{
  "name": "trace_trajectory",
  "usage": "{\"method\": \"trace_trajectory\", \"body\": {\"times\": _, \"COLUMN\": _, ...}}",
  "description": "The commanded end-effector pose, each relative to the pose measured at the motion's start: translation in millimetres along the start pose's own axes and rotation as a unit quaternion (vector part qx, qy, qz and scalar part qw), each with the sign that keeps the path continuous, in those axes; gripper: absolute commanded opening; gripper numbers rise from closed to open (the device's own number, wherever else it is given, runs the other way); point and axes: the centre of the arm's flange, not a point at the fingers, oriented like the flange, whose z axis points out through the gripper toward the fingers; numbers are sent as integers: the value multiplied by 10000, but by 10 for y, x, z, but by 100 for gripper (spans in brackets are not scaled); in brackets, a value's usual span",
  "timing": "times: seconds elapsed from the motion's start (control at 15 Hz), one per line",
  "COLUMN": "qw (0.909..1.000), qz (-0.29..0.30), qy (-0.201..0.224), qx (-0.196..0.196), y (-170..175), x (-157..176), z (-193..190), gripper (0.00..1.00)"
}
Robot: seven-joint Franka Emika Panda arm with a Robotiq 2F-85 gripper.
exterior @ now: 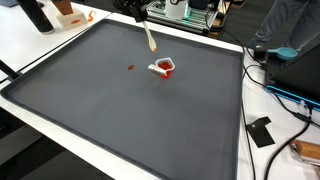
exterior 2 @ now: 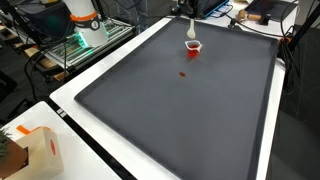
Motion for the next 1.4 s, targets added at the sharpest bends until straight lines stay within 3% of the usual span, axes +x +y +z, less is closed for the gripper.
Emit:
{"method": "trace_trajectory", "body": {"times": 0.0, "qw": 9995, "qz": -14, "qy": -124, "qx": -306, "y": -175, "x": -121, "z": -77, "gripper": 3}}
{"method": "trace_trajectory", "body": {"times": 0.67, "qw": 9958, "qz": -64, "qy": -149, "qx": -896, "y": -384, "x": -155, "z": -139, "gripper": 3}}
{"method": "trace_trajectory", "body": {"times": 0.73, "qw": 9958, "qz": -92, "qy": -175, "qx": -897, "y": -392, "x": -156, "z": -144, "gripper": 3}}
{"method": "trace_trajectory", "body": {"times": 0.8, "qw": 9969, "qz": -132, "qy": -82, "qx": -776, "y": -353, "x": -82, "z": -105, "gripper": 13}}
{"method": "trace_trajectory", "body": {"times": 1.07, "qw": 9968, "qz": -131, "qy": -102, "qx": -786, "y": -361, "x": -91, "z": -116, "gripper": 13}}
{"method": "trace_trajectory", "body": {"times": 1.13, "qw": 9968, "qz": -131, "qy": -103, "qx": -787, "y": -361, "x": -91, "z": -115, "gripper": 3}}
{"method": "trace_trajectory", "body": {"times": 1.33, "qw": 9968, "qz": -560, "qy": -120, "qx": -562, "y": -411, "x": -84, "z": 4, "gripper": 3}}
